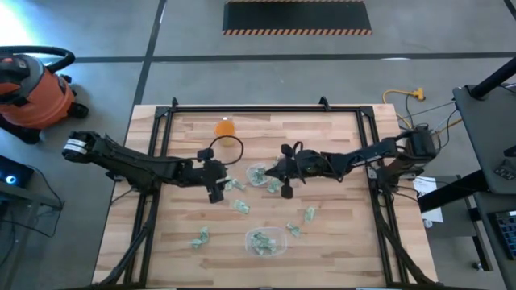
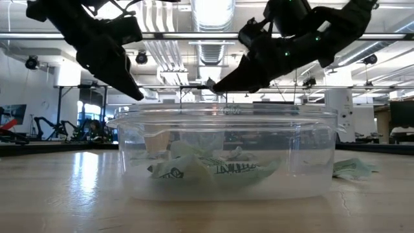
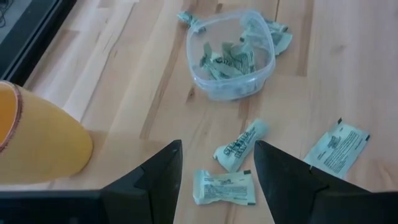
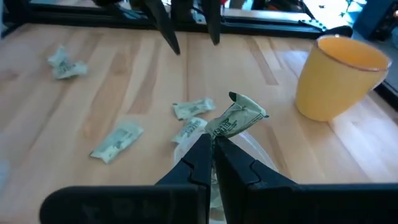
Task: Pick and place Stevia / Truvia into bins
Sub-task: Put the white stevia packet into the top transparent bin
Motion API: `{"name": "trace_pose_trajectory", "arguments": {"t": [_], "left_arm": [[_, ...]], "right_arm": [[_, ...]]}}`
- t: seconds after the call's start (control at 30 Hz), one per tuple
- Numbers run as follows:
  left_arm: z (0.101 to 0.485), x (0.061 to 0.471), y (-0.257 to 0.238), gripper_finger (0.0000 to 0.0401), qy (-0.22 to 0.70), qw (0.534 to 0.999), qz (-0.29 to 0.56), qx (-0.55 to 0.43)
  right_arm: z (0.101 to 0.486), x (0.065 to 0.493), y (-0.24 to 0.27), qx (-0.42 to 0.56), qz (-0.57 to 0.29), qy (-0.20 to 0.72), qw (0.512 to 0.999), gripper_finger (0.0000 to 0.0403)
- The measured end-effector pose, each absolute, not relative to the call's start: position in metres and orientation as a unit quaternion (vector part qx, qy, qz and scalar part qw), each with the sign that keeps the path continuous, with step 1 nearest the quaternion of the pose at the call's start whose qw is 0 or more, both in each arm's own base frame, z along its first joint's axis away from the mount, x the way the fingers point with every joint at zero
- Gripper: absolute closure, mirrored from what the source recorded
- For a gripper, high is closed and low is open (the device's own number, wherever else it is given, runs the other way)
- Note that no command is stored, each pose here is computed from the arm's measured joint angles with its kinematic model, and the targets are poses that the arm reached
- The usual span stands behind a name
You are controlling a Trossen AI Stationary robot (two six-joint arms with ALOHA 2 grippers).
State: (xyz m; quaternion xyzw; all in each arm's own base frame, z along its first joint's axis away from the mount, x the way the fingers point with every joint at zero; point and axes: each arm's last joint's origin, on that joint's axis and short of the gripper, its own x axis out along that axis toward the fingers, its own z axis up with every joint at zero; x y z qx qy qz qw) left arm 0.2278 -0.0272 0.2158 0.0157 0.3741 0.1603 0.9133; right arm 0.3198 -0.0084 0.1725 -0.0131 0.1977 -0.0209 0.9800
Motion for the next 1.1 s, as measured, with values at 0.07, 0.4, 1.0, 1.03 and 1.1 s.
{"name": "trace_pose_trajectory", "arguments": {"t": [0.07, 0.4, 1.0, 1.03, 1.1], "left_arm": [[0.216, 0.228, -0.027, 0.0218, 0.375, 0.913, 0.160, 0.016], [0.216, 0.227, -0.029, 0.0218, 0.374, 0.914, 0.159, 0.009], [0.215, 0.227, -0.029, 0.0218, 0.375, 0.914, 0.156, 0.017], [0.215, 0.227, -0.029, 0.0218, 0.375, 0.914, 0.156, 0.017], [0.215, 0.227, -0.029, 0.0218, 0.375, 0.914, 0.155, 0.017]], "right_arm": [[0.167, 0.325, -0.009, -0.002, -0.023, 0.206, 0.978, 0.0394], [0.154, 0.343, -0.012, 0.012, -0.030, 0.228, 0.973, 0.0394], [0.152, 0.342, -0.017, 0.025, -0.042, 0.239, 0.970, 0.0356], [0.152, 0.342, -0.017, 0.025, -0.042, 0.239, 0.970, 0.0348], [0.152, 0.342, -0.017, 0.026, -0.042, 0.239, 0.970, 0.0332]]}}
